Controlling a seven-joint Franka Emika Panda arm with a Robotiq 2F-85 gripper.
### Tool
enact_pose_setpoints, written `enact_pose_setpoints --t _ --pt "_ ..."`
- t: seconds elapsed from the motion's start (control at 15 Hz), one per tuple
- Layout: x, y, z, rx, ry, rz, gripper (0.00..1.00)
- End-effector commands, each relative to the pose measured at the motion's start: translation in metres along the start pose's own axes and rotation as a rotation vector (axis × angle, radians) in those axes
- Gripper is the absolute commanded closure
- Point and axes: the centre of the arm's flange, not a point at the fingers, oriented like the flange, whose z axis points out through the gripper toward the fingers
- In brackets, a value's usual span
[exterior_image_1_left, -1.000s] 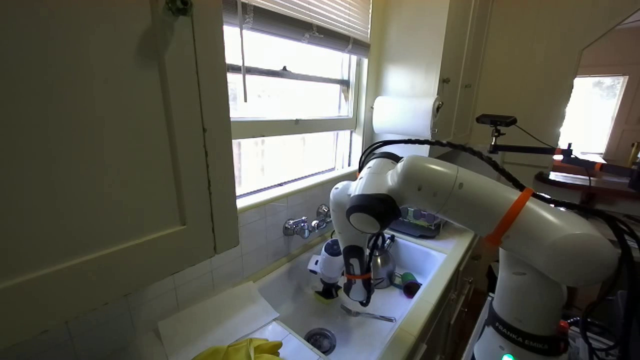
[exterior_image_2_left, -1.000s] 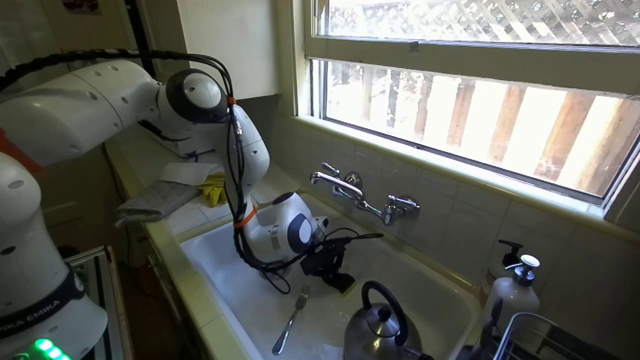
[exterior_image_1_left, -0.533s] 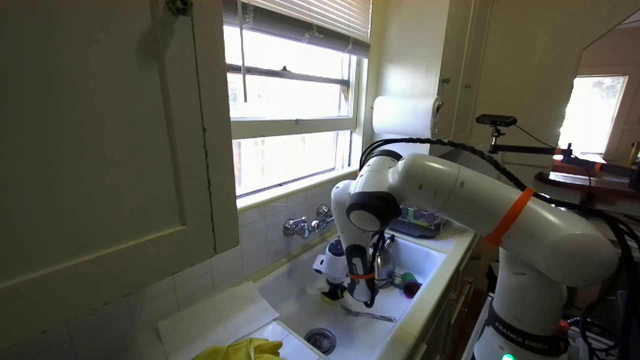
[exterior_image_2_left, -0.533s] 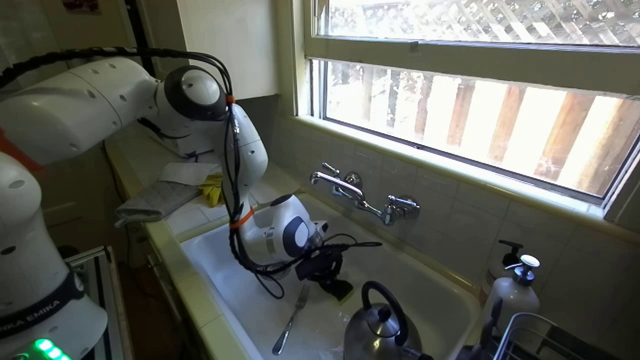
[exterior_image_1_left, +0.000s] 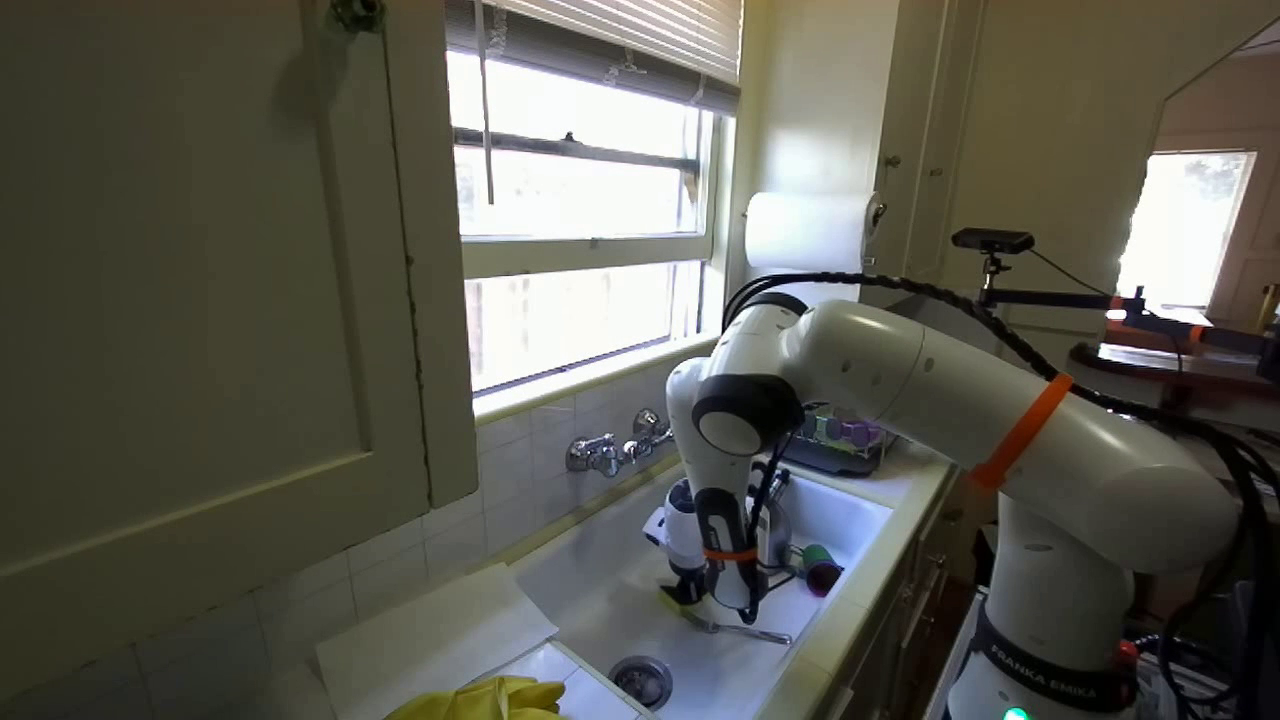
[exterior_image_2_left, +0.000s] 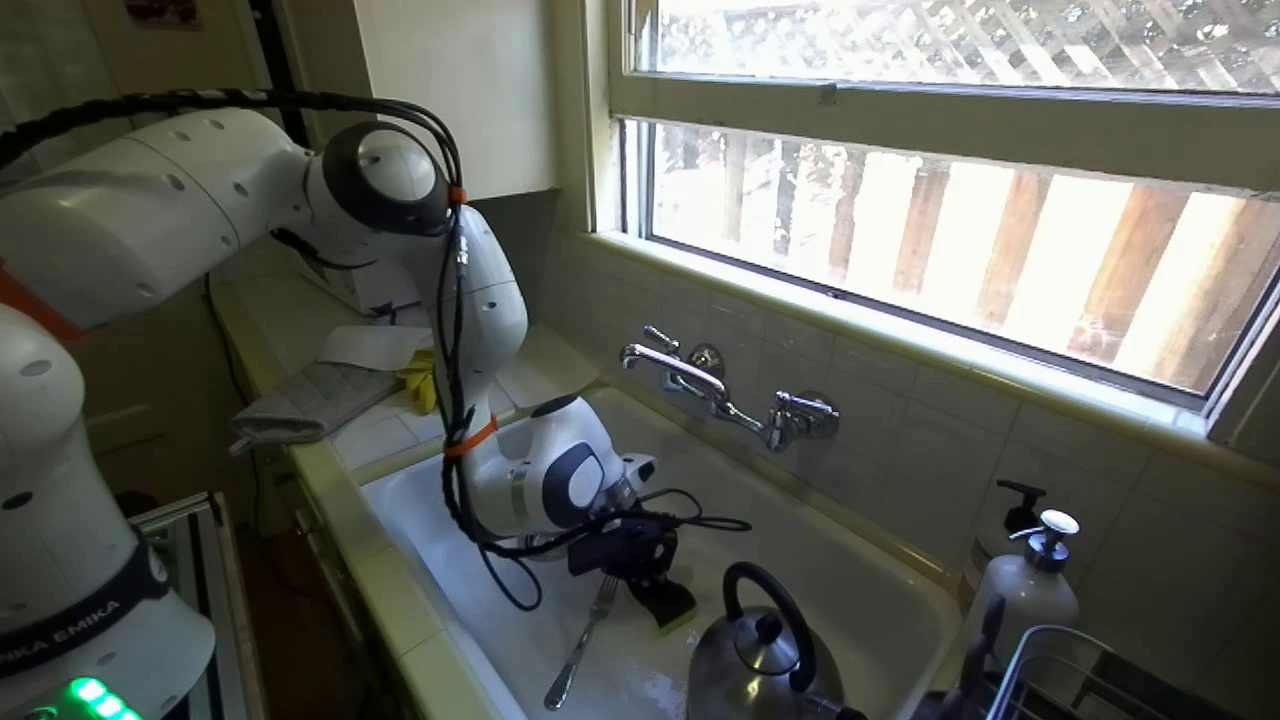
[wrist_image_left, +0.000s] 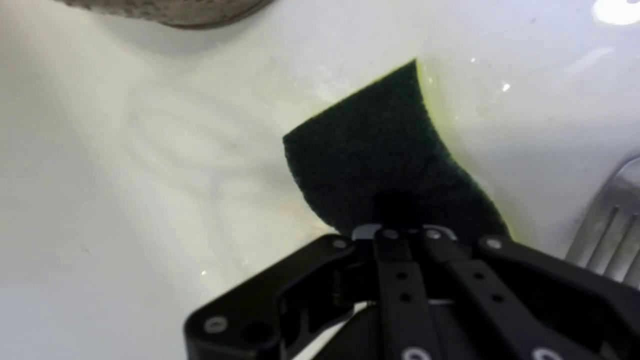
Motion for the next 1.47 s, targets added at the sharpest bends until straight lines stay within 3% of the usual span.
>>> enact_pose_setpoints --t 0.0,0.2,0.27,0.33,0.4,0.47,1.0,1.4 --pt "-0.023 -0.017 -0.011 0.029 -0.058 0.111 1.0" --pt "-0.033 -0.017 -0.016 0.049 -0.055 0.201 1.0" --pt "-0.036 -0.017 -0.017 0.048 -0.055 0.222 0.9" --pt "-0.039 -0.017 -0.02 0.054 -0.051 0.242 0.73" --pt "-0.042 -0.017 -0.022 0.058 -0.057 0.262 0.73" --pt "-0.045 -0.016 -0.025 0.058 -0.057 0.278 0.6" --pt "-0.066 -0.007 -0.061 0.066 -0.052 0.483 0.01" --pt "-0.076 0.01 -0.086 0.12 -0.023 0.628 0.0"
